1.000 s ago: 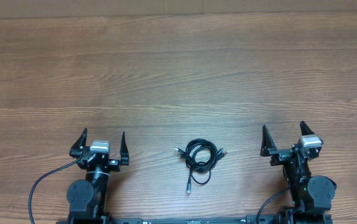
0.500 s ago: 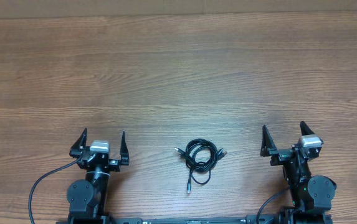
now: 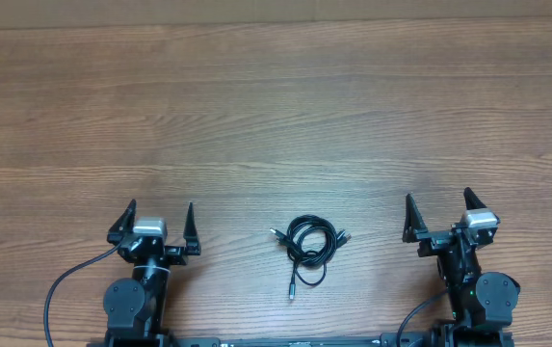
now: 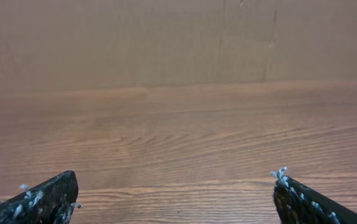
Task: Untangle cables
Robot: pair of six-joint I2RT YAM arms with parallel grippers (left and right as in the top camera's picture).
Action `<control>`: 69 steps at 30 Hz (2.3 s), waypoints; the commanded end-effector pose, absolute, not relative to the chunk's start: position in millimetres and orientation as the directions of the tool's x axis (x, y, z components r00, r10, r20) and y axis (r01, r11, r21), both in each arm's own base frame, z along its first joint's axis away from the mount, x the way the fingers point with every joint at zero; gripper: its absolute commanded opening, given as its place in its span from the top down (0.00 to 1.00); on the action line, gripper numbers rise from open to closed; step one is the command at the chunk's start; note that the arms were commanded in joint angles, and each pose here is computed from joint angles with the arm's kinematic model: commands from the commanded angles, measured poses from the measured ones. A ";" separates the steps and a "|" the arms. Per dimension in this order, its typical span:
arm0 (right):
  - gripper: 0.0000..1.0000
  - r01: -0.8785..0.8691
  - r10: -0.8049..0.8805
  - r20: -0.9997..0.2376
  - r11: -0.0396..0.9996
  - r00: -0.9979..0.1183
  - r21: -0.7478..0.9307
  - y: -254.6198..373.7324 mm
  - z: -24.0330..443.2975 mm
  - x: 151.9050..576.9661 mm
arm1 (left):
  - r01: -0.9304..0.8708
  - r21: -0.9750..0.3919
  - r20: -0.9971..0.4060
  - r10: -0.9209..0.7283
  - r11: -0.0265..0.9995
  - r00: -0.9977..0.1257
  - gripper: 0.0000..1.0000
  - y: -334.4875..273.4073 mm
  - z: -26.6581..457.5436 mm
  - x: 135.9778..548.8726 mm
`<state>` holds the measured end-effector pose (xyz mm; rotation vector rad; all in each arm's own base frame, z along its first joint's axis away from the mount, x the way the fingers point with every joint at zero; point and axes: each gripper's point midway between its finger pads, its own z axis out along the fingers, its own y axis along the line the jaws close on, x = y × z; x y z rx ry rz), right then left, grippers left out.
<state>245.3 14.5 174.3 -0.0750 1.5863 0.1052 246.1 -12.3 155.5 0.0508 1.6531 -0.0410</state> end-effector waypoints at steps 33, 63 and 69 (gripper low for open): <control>0.00 -0.110 0.013 -1.000 0.994 -0.014 0.015 14.3 172.4 245.4 | 0.081 -0.074 -0.980 -0.058 0.994 -0.189 0.00 -17.3 196.2 215.5; 0.00 -0.110 0.013 -1.000 0.994 -0.014 0.015 14.3 172.4 245.4 | 0.088 -0.045 -0.971 -0.023 0.995 -0.238 0.00 -17.7 183.6 212.6; 0.00 -0.110 0.013 -1.000 0.994 -0.014 0.015 14.3 172.4 245.4 | 0.086 -0.047 -0.963 -0.022 0.995 -0.268 0.00 -17.8 180.1 214.0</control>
